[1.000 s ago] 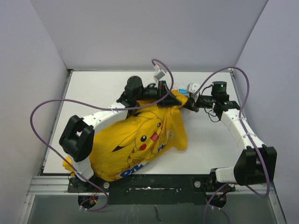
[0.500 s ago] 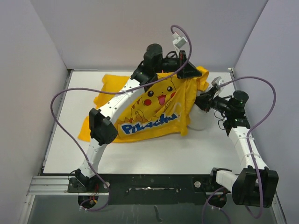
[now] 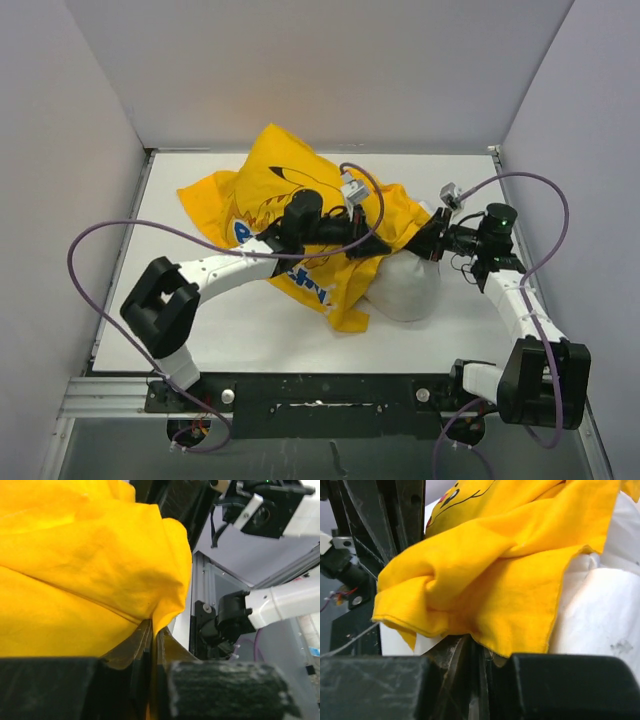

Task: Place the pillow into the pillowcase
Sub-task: Stuff the pillow into the pillowcase.

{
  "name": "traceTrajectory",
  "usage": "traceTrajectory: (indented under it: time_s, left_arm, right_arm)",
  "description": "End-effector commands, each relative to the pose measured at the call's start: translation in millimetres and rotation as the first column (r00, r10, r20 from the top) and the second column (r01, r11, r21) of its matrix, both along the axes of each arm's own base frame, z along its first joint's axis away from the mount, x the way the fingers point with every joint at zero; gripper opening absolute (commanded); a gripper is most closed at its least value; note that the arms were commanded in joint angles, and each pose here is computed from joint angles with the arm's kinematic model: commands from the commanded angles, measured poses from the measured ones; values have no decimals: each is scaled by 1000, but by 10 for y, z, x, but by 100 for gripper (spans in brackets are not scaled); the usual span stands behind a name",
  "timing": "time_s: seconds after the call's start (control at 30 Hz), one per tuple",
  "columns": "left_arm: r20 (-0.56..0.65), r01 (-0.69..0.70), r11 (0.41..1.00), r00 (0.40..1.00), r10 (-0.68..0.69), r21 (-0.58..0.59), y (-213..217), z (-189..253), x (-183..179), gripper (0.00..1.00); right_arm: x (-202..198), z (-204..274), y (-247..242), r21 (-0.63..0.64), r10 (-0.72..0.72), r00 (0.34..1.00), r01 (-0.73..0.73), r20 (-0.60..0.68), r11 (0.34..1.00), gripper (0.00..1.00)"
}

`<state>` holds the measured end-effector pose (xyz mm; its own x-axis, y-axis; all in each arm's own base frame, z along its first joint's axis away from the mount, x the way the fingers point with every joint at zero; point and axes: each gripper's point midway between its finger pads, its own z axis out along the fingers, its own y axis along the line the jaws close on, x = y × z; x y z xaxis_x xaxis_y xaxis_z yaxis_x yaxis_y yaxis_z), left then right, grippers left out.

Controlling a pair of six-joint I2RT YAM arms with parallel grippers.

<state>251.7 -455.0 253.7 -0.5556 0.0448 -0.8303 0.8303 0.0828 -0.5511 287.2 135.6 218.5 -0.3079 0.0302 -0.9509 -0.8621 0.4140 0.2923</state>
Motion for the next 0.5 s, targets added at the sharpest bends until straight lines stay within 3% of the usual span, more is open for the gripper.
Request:
traceTrajectory:
  time_s: [0.0,0.1,0.2,0.37,0.47]
  left_arm:
    - [82,25,999,996,-22,-34,174,-154,-378,7]
    - [56,-53,998,997,55,-36,344,-387,-397,32]
    - [39,-104,992,994,107,-65,533,-335,-438,56]
    - [-33,-242,969,970,240,-52,1097,-8,-406,76]
    - [-119,-413,909,901,416,48,1544,81,-254,87]
  right_arm:
    - [-160,3,269,-10,181,979,-181,94,984,1]
    - [-279,-130,393,-147,258,937,-228,237,962,2]
    - [-347,-246,438,-246,299,909,-231,290,941,3]
    - [-454,-311,473,-338,373,861,-257,345,905,3]
    - [-598,-355,482,-382,433,816,-287,382,879,5]
